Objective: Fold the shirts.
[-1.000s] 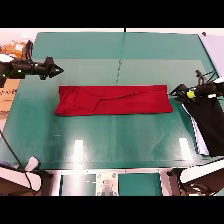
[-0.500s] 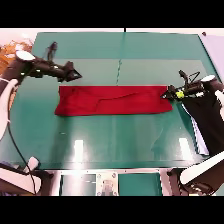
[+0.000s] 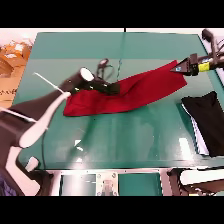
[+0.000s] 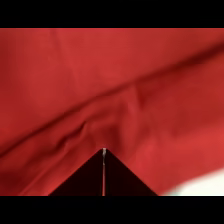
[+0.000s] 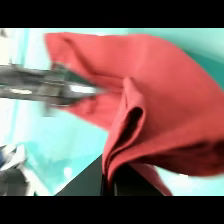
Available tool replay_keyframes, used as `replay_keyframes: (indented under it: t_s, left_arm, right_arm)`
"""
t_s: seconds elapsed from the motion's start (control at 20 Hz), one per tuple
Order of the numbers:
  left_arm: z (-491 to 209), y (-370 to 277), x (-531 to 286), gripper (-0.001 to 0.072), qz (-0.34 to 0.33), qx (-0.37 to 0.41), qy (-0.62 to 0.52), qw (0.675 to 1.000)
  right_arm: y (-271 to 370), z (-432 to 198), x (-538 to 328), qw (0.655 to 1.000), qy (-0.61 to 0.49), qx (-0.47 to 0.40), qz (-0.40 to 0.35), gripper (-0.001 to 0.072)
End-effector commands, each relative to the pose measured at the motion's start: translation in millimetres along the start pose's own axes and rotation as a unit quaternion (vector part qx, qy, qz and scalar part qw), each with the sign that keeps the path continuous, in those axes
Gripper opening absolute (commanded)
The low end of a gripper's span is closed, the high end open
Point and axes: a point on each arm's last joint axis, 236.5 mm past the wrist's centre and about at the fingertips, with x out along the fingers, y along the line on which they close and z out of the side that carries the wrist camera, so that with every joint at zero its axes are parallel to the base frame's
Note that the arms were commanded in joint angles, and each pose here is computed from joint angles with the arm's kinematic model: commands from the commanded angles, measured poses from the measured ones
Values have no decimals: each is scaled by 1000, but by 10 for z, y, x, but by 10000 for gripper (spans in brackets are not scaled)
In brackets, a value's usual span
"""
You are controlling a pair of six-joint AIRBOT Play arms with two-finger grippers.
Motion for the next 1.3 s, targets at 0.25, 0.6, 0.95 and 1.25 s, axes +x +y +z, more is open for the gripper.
replay_keyframes:
  t_s: [0.25, 0.6, 0.95, 1.25]
  left_arm:
    - [-173, -396, 697, 22, -58, -34, 16, 998]
    - [105, 137, -639, 21, 51, 67, 139, 987]
    - [787, 800, -2708, 22, 206, 70, 44, 975]
    - [905, 1065, -3536, 22, 250, 35, -22, 967]
  right_arm:
    - [579, -115, 82, 1000, 18, -12, 15, 16]
    - [755, -102, 388, 999, 23, -8, 28, 16]
    - [1671, -112, 1837, 996, -14, -44, 81, 17]
    - [1952, -440, 3943, 990, -133, -12, 50, 127]
